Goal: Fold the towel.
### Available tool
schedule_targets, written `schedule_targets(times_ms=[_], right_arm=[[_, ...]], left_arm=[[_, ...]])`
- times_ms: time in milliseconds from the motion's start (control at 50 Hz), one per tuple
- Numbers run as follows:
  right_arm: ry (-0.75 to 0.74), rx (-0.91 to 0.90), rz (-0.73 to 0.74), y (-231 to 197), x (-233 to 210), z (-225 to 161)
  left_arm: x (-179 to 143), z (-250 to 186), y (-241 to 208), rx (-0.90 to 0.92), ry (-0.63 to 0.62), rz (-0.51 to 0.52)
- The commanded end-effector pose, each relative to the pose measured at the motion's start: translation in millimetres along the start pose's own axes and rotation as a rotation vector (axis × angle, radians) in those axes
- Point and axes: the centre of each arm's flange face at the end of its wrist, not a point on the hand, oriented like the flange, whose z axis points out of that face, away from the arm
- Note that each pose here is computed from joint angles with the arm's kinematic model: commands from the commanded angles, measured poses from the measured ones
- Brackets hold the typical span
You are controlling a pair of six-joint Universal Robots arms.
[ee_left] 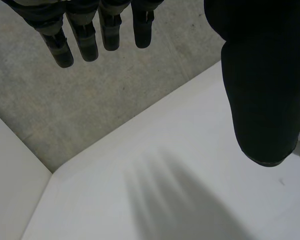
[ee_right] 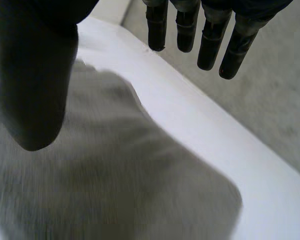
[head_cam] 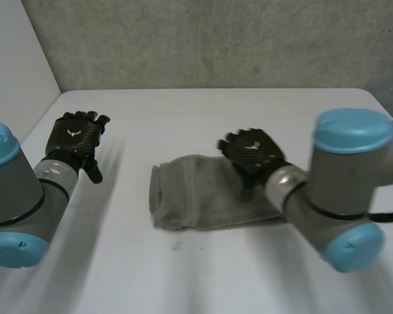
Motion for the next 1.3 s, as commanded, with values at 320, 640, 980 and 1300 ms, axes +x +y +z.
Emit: schedule_targets(times_ms=[320, 640, 980, 1300], right_arm=[[0.134, -0.135, -0.126, 80.2, 60.7, -7.4], [-0.340, 0.221, -0.421, -18.2, -124.8, 12.7], [-0.075, 0.083, 0.291, -34.2, -23.1, 11.0], [-0.111, -0.216, 0.245, 38.6, -20.0, 39.6]], left_arm=[[5.5, -2.6, -1.2, 0.007, 0.014, 0.002], [-0.4, -5.0, -47.9, 0.140, -0.009, -0.059], [55.6, -10.9, -46.6, -0.013, 0.176, -0.302], [125.9, -11.0, 37.7, -0.287, 0.220, -0.263]])
